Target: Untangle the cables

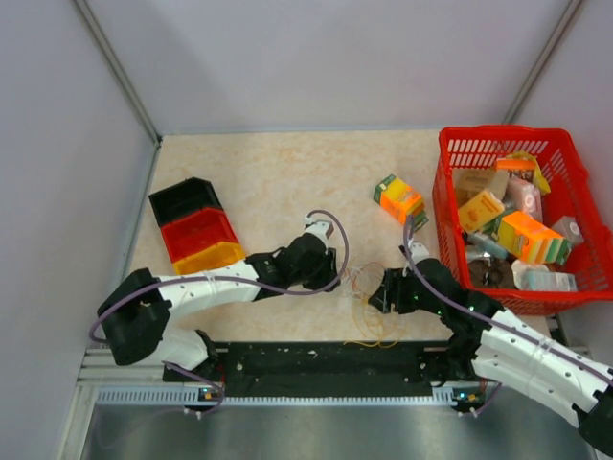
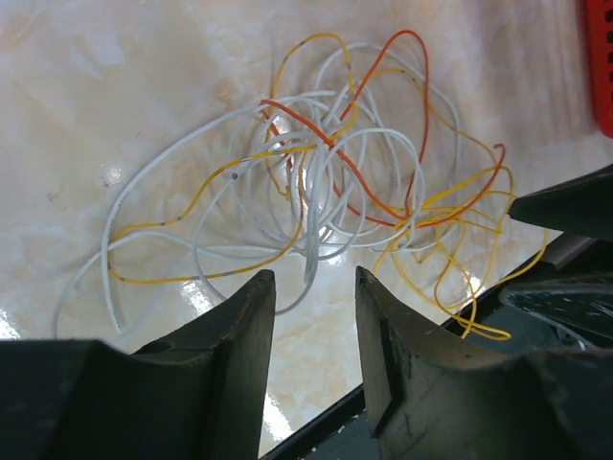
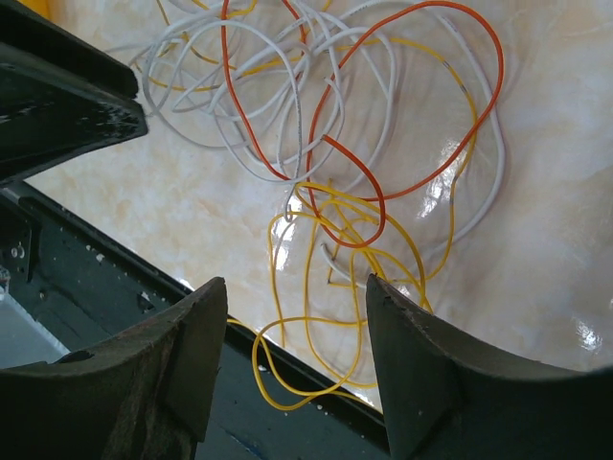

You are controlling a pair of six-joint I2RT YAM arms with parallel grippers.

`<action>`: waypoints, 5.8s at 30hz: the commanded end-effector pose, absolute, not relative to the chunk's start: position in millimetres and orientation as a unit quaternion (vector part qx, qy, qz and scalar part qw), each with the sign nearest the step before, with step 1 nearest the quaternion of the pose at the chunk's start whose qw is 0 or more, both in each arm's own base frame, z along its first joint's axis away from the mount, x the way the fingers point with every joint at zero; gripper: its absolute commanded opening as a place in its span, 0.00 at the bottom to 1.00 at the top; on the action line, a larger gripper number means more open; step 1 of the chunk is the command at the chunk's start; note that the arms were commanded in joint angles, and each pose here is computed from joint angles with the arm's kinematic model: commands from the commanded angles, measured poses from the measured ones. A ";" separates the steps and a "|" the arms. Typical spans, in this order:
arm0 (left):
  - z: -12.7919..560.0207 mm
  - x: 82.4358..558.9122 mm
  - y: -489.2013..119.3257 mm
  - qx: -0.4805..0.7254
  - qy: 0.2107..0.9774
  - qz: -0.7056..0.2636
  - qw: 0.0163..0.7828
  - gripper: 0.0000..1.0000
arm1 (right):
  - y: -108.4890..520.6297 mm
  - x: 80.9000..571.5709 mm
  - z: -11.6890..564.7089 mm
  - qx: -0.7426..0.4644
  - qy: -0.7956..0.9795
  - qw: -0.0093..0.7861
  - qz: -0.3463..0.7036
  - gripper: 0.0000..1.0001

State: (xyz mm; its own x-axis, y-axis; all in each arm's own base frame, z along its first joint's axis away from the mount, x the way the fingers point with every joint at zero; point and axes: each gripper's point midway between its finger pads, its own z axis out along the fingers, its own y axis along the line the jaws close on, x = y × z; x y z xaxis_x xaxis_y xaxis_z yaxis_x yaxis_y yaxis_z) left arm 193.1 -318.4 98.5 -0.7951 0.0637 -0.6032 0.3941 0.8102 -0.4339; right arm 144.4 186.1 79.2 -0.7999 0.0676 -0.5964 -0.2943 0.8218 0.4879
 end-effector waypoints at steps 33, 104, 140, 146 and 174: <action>105.3 217.9 -346.6 0.087 0.900 -0.276 0.326 0.36 | 203.8 155.2 82.5 -0.039 0.882 0.325 0.337 0.60; 553.2 194.8 -252.5 0.053 0.640 -0.454 0.618 0.00 | 287.3 241.5 282.1 -0.062 0.707 0.508 0.488 0.60; 679.2 161.7 -48.7 -0.093 0.494 -0.308 0.808 0.00 | 125.1 277.9 74.8 0.082 0.890 0.447 0.033 0.08; 679.4 160.7 -45.0 -0.093 0.495 -0.303 0.809 0.00 | 142.6 282.7 72.5 0.043 0.898 0.433 0.065 0.19; 697.8 203.4 -11.1 -0.167 0.495 0.003 0.853 0.00 | 85.4 285.2 47.0 0.138 0.906 0.401 -0.019 0.00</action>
